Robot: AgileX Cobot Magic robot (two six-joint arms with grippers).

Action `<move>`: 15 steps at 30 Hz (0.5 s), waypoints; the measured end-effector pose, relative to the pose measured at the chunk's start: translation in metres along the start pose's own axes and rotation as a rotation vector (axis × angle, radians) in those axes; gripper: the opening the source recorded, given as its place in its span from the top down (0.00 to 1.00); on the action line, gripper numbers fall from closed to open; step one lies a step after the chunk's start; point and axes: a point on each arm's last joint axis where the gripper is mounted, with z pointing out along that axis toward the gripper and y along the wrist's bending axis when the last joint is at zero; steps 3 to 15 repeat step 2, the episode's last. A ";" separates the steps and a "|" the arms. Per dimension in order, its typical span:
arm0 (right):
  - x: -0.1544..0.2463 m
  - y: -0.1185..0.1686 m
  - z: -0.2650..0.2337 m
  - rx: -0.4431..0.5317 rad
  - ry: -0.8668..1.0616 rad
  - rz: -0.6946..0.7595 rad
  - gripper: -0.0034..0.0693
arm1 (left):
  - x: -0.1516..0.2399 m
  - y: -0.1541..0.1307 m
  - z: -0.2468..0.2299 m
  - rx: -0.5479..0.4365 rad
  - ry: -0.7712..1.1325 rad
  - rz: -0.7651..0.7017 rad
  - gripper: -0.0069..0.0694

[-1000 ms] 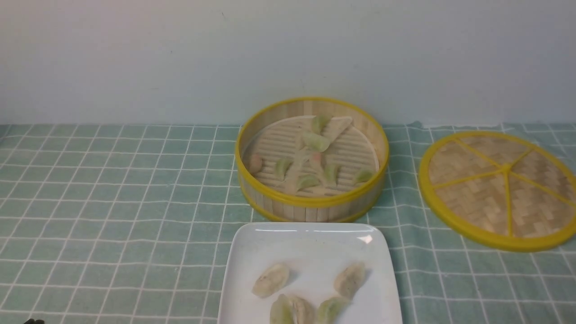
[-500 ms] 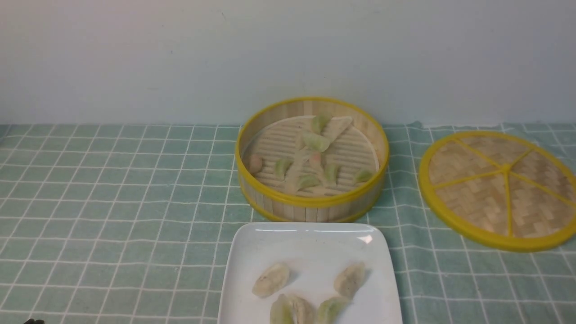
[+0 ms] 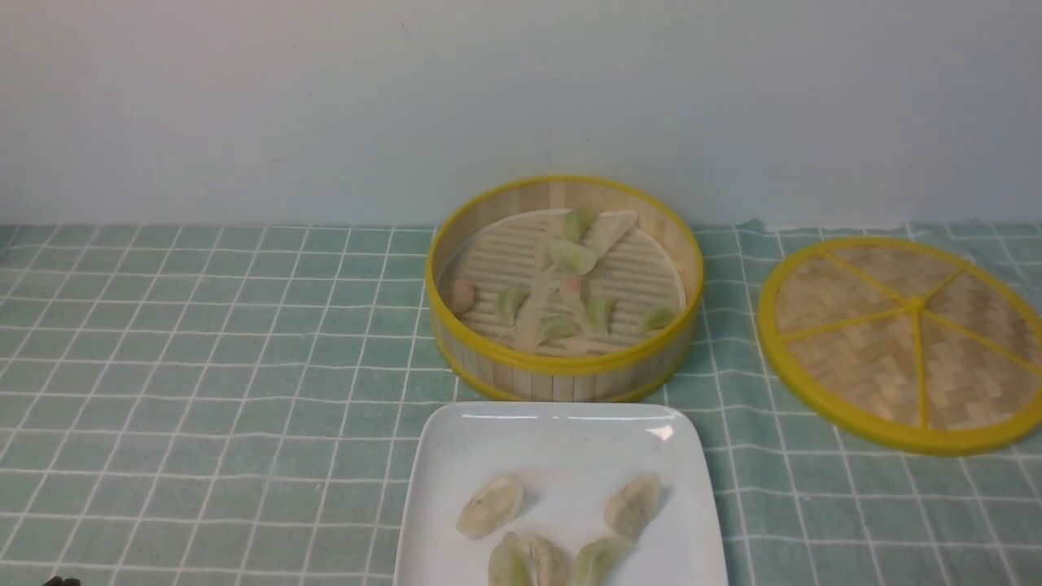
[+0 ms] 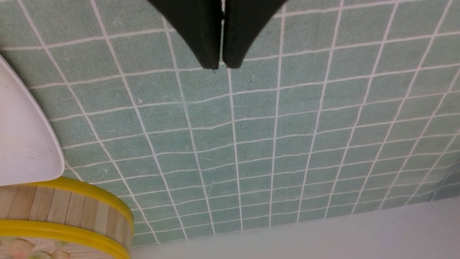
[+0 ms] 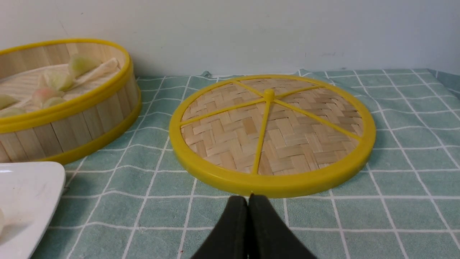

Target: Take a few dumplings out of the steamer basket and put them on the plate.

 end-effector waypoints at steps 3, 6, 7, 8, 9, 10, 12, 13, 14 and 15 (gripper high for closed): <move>0.000 0.000 0.000 0.000 0.000 0.000 0.97 | 0.000 0.000 0.000 0.000 0.000 0.000 0.92; 0.000 0.000 0.000 0.000 0.000 0.000 0.97 | 0.000 0.000 0.000 0.000 0.000 0.000 0.92; 0.000 0.000 0.000 0.000 0.000 0.000 0.97 | 0.000 0.000 0.000 0.000 0.000 0.000 0.92; 0.000 0.000 0.000 0.000 0.000 0.000 0.97 | 0.000 0.000 0.000 0.000 0.000 0.000 0.92; 0.000 0.000 0.000 0.000 0.000 0.000 0.97 | 0.000 0.000 0.000 0.000 0.000 0.000 0.92; 0.000 0.000 0.000 0.000 0.000 0.000 0.97 | 0.000 0.000 0.000 0.000 0.000 0.000 0.92; 0.000 0.000 0.000 0.000 0.000 0.000 0.97 | 0.000 0.000 0.000 0.000 0.000 0.000 0.92; 0.000 0.000 0.000 0.000 0.000 0.000 0.97 | 0.000 0.000 0.000 0.000 0.000 0.000 0.92; 0.000 0.000 0.000 0.000 0.000 0.000 0.97 | 0.000 0.000 0.000 0.000 0.000 0.000 0.92; 0.000 0.000 0.000 0.000 0.000 0.000 0.97 | 0.000 0.000 0.000 0.000 0.000 0.000 0.92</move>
